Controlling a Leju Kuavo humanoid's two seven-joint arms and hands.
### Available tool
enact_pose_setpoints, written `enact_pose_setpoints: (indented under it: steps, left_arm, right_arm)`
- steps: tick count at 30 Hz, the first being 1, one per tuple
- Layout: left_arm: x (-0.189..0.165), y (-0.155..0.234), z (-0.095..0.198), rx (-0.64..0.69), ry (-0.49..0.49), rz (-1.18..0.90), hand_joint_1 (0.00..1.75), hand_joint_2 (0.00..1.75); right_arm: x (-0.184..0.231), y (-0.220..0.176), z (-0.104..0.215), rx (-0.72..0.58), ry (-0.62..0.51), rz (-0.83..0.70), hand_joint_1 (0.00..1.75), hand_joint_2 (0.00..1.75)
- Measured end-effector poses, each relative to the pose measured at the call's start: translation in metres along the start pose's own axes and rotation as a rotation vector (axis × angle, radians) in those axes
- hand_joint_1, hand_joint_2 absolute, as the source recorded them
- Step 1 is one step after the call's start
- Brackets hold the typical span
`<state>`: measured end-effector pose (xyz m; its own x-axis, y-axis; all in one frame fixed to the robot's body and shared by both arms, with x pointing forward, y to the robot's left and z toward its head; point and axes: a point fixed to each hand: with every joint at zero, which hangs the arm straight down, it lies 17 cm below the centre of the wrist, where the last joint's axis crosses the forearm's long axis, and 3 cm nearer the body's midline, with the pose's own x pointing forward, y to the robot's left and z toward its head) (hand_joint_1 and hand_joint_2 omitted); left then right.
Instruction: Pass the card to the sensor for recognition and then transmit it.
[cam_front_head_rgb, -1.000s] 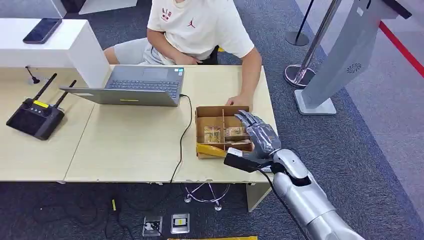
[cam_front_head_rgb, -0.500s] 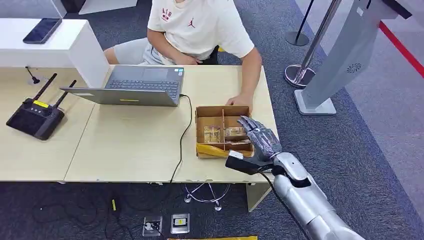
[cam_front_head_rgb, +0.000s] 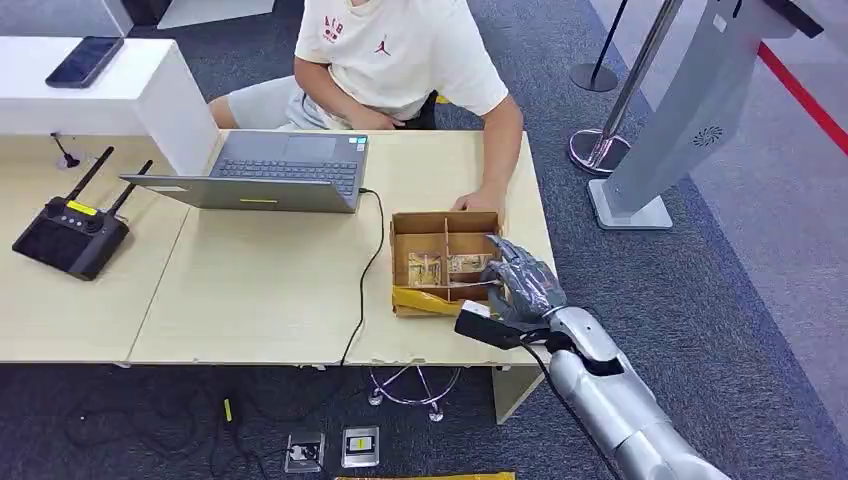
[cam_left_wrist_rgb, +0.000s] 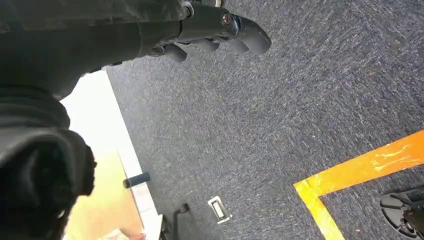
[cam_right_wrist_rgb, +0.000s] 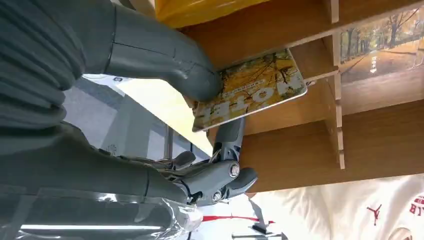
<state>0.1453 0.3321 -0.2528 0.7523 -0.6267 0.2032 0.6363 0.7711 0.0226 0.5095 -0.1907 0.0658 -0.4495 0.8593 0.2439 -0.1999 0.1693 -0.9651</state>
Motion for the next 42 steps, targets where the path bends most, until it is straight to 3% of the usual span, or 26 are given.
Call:
enact_pose_setpoints:
  steps: [25,33,42]
  left_arm:
    - [0.0,0.0,0.0,0.0,0.003,-0.007,0.0,0.0]
    - [-0.001,0.0,0.0,0.0,0.004,-0.012,0.0,0.0]
    - [-0.001,0.0,0.0,0.0,0.006,-0.024,0.0,0.0]
  right_arm:
    - [-0.014,-0.016,-0.004,-0.055,0.043,0.003,1.75,1.75]
    - [-0.022,-0.052,-0.012,-0.145,0.055,0.011,1.75,1.75]
    - [-0.044,-0.149,-0.027,-0.309,0.071,0.038,1.75,1.75]
